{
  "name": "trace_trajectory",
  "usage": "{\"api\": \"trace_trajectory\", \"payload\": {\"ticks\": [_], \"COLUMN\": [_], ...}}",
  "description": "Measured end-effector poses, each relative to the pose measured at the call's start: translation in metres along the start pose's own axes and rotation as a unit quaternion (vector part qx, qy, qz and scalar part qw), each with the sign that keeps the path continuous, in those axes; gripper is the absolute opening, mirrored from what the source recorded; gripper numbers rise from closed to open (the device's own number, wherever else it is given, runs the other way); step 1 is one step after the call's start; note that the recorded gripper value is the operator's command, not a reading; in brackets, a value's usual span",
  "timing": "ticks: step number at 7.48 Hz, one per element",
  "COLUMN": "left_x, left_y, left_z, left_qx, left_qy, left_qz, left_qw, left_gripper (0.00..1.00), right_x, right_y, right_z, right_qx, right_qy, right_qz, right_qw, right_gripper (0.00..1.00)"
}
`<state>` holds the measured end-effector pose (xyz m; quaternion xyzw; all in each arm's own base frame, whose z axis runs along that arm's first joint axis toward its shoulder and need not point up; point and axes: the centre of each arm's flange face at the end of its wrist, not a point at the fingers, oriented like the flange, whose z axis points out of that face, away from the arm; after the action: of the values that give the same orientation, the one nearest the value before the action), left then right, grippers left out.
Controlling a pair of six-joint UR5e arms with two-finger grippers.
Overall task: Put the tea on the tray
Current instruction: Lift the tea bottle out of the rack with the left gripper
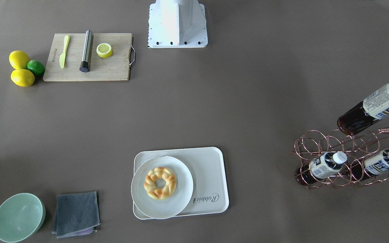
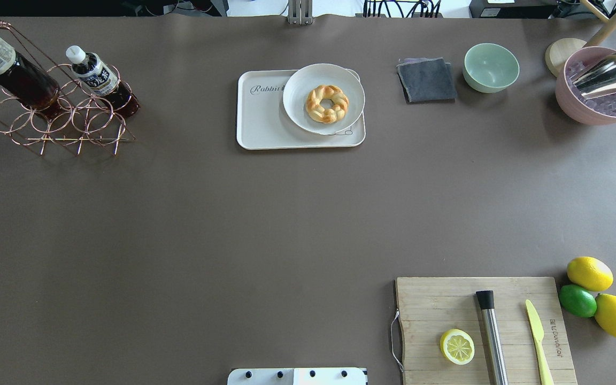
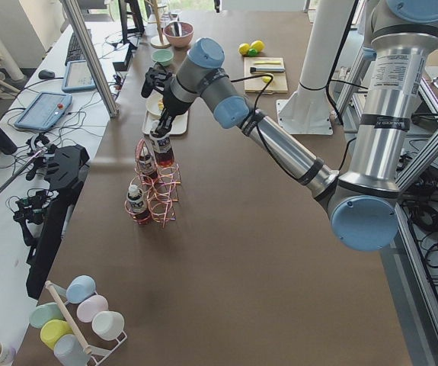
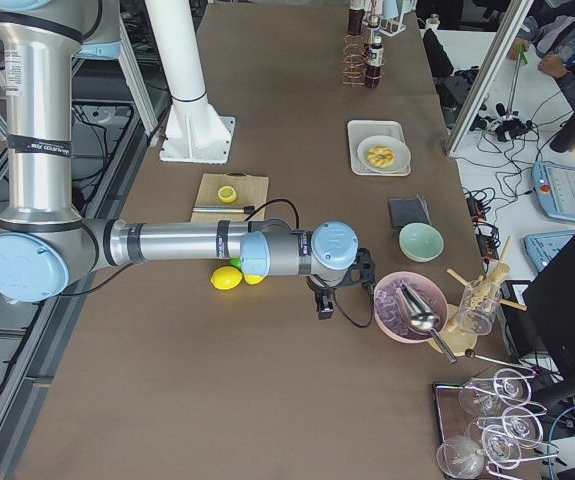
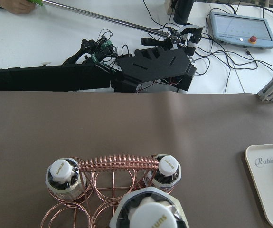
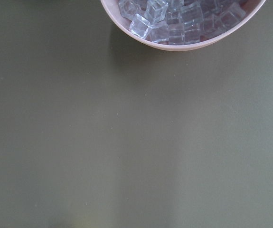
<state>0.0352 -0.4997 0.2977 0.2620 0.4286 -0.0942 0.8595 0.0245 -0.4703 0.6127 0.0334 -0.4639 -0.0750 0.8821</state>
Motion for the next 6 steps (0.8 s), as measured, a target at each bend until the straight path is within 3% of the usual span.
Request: {"api": "trace_trajectory", "payload": {"ticks": [3,6], "left_x": [0.131,0.282], "left_y": [-0.023,0.017], "left_z": [0.014,0.051], "left_qx": [-0.036,-0.051], "left_qy": [-0.023,-0.033], "left_qz": [-0.01,-0.02], "left_qw": [0.999,0.998], "left_gripper": [0.0,0.0], "right_x": [-0.001,-0.004], "right_y": [-0.002,-0.007], "right_z": [-0.001,-0.004], "right_qx": [0.001,0.005], "right_qy": [0.001,0.004], "right_qz": [-0.003,-0.007], "right_qw": [1.0,1.0], "right_gripper": [1.0,1.0]}}
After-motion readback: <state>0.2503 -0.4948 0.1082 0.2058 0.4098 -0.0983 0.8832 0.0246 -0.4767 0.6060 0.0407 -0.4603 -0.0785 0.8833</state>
